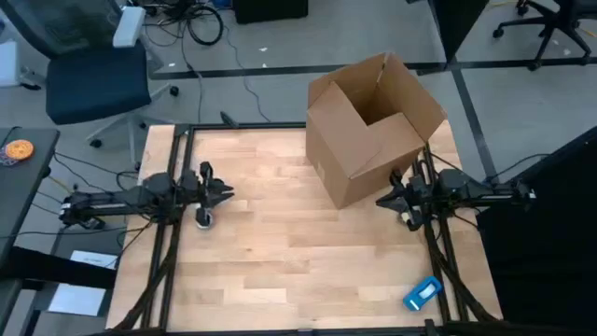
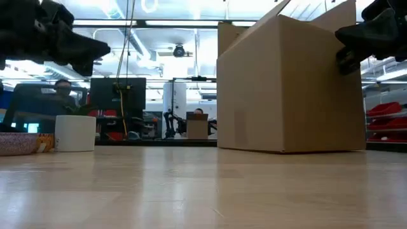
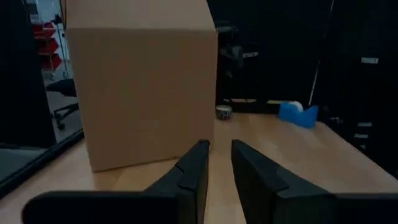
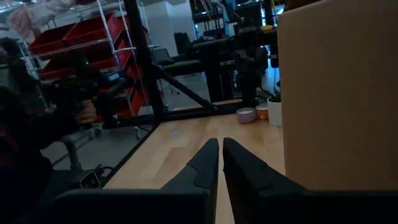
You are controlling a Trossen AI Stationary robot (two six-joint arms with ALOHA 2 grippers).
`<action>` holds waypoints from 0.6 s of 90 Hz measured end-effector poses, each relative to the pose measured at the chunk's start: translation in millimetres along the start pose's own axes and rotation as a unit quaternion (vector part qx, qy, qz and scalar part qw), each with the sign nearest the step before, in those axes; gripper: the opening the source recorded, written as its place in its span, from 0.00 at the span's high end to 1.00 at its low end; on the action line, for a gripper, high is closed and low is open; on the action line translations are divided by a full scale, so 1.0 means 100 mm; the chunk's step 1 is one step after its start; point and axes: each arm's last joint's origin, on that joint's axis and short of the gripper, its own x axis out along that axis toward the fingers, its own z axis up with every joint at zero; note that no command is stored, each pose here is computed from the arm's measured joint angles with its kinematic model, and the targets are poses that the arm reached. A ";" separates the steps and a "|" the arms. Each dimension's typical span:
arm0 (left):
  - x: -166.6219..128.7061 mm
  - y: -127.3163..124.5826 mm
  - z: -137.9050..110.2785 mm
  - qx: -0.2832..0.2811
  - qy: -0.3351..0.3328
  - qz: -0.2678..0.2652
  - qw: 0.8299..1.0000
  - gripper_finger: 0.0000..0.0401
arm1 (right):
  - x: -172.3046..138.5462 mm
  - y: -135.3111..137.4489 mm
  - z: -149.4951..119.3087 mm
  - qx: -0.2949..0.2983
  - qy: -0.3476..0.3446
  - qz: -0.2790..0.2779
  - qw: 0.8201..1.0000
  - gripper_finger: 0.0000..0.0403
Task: Wrap mug
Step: Return to Home Position
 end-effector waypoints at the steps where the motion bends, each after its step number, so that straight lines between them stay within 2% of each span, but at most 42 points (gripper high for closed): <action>1: 0.00 0.00 -0.01 -0.001 0.000 0.000 1.000 0.87 | 0.00 0.00 0.00 0.000 -0.001 0.000 1.000 1.00; 9: 0.01 0.00 -0.11 -0.016 0.011 -0.006 1.000 0.87 | 0.00 0.00 0.00 -0.001 -0.002 0.000 1.000 1.00; 25: 0.01 0.00 -0.12 -0.043 0.016 -0.009 0.999 0.87 | 0.00 0.00 0.01 -0.002 -0.003 0.001 1.000 0.99; 37: 0.00 0.01 -0.19 -0.080 0.054 0.011 0.995 0.87 | 0.00 0.00 0.01 -0.002 -0.003 0.001 1.000 1.00; 54: 0.01 0.03 -0.22 -0.078 0.068 0.031 0.994 0.87 | 0.00 0.00 0.01 -0.002 -0.003 0.001 1.000 0.99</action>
